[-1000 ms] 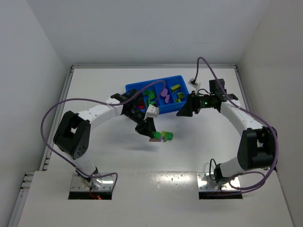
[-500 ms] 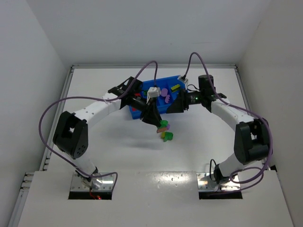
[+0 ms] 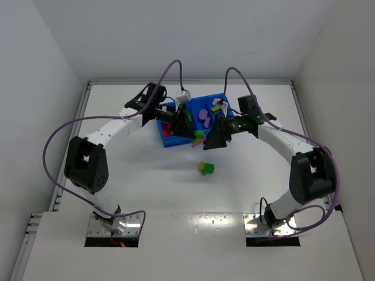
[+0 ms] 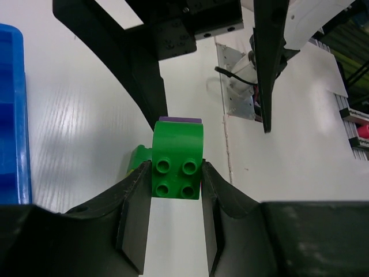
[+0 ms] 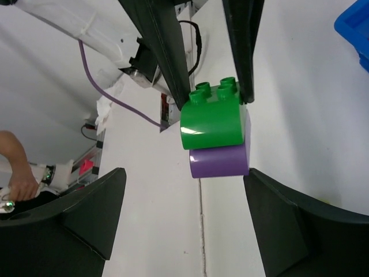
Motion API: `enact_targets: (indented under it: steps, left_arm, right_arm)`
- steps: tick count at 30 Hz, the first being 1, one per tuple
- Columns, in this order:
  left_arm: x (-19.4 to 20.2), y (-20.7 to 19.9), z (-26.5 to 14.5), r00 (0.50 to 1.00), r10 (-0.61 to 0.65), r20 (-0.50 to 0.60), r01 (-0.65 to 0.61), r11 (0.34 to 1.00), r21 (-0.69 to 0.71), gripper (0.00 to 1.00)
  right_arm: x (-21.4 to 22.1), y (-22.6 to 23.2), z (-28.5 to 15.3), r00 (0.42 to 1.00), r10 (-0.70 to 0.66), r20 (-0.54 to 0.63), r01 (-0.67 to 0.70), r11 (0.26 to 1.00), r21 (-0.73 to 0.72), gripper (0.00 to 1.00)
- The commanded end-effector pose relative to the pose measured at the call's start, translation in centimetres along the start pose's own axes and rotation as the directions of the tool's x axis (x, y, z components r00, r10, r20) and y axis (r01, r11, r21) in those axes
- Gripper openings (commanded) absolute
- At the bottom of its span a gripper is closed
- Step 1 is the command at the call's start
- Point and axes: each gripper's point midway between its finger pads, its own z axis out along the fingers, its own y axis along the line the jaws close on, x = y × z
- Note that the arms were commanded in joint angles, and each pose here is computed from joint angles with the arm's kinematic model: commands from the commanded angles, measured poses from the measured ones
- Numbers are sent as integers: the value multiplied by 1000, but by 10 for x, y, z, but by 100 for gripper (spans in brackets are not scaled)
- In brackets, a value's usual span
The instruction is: Sort the legos into containers by color
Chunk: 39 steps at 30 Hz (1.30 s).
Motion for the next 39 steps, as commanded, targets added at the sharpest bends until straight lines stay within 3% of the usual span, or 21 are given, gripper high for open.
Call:
enact_targets:
  steps: [1, 19, 21, 25, 32, 39]
  left_arm:
    - [-16, 2, -1, 999, 28, 26, -29, 999, 17, 0]
    - [-13, -11, 1, 999, -9, 38, 5, 994, 105, 0]
    - [-13, -11, 1, 999, -9, 38, 5, 994, 105, 0]
    - [-18, -10, 1, 999, -9, 42, 4, 994, 113, 0]
    - [-15, -5, 4, 999, -34, 37, 30, 992, 124, 0]
    - [-10, 0, 6, 998, -53, 30, 49, 991, 126, 0]
  right_arm:
    - [-16, 17, 4, 988, -154, -6, 154, 988, -12, 84]
    - [-19, -20, 10, 978, -197, -71, 206, 966, 154, 85]
    - [-19, -21, 10, 976, -206, -72, 215, 965, 153, 81]
    - [-18, -16, 13, 970, -229, -76, 238, 963, 125, 63]
    - [-19, -10, 14, 969, -239, -66, 244, 965, 91, 59]
    - [-22, -12, 15, 967, -248, -63, 253, 963, 91, 41]
